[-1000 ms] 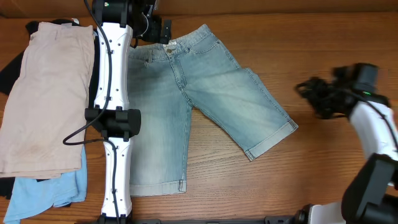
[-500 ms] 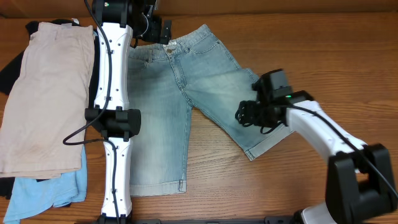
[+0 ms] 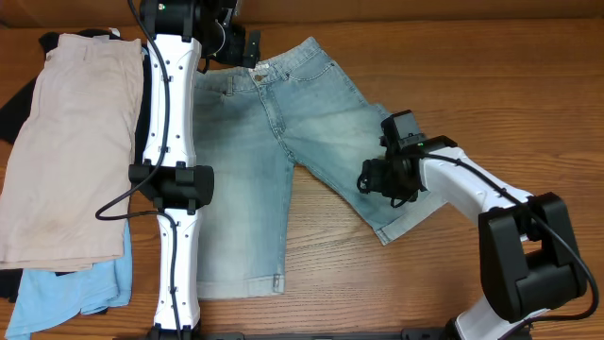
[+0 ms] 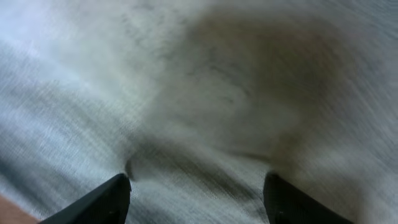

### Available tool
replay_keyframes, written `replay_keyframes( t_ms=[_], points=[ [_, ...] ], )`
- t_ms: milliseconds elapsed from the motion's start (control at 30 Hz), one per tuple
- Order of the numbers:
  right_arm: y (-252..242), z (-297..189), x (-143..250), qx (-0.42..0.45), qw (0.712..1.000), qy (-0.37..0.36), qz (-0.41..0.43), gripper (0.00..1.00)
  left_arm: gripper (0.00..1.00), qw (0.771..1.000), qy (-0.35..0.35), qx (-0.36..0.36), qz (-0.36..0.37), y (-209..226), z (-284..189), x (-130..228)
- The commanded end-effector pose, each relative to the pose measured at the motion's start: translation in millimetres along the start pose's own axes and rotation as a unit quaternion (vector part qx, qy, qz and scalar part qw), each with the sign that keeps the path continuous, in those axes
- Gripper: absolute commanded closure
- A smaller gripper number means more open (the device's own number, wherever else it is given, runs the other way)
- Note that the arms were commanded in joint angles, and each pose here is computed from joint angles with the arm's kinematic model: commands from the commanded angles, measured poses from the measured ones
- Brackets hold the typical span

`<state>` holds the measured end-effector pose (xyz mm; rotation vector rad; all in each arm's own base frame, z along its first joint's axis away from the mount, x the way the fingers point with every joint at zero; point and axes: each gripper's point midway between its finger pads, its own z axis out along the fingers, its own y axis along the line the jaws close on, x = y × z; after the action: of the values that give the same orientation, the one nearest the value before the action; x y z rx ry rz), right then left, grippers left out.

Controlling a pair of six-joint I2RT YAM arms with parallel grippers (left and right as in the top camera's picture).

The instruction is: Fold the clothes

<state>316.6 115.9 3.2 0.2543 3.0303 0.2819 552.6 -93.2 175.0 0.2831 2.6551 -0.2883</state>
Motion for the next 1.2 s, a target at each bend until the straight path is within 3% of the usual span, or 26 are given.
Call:
replay_keyframes(
  t_ms=[0, 233, 567, 767, 967, 1167],
  points=[
    [-70.3, 20.1, 22.1, 0.102, 0.99, 0.042, 0.083, 0.27, 0.0, 1.0, -0.009, -0.002, 0.017, -6.0, -15.1, -3.6],
    [-128.6, 10.0, 5.4, 0.094, 0.979, 0.033, 0.178, 0.27, 0.0, 1.0, 0.026, 0.0, 0.01, -1.5, 10.3, 9.2],
    [-203.8, -16.8, -49.7, 0.036, 0.969, -0.06, 0.238, 0.21, 0.0, 0.995, 0.095, 0.007, 0.011, 6.5, 59.9, 42.4],
    [-187.1, -48.5, -88.8, -0.077, 0.966, -0.097, 0.227, 0.06, 0.0, 0.989, 0.139, 0.052, 0.013, -3.8, 83.8, 69.3],
    [-160.4, -92.2, -111.2, -0.118, 0.968, -0.091, 0.202, 0.0, 0.0, 0.981, 0.162, 0.099, 0.049, -18.8, 89.4, 85.2],
    [-146.1, -131.1, -122.1, -0.119, 0.97, -0.087, 0.193, 0.0, 0.23, 0.978, 0.184, 0.068, 0.065, -13.0, 90.5, 94.8]
  ],
)
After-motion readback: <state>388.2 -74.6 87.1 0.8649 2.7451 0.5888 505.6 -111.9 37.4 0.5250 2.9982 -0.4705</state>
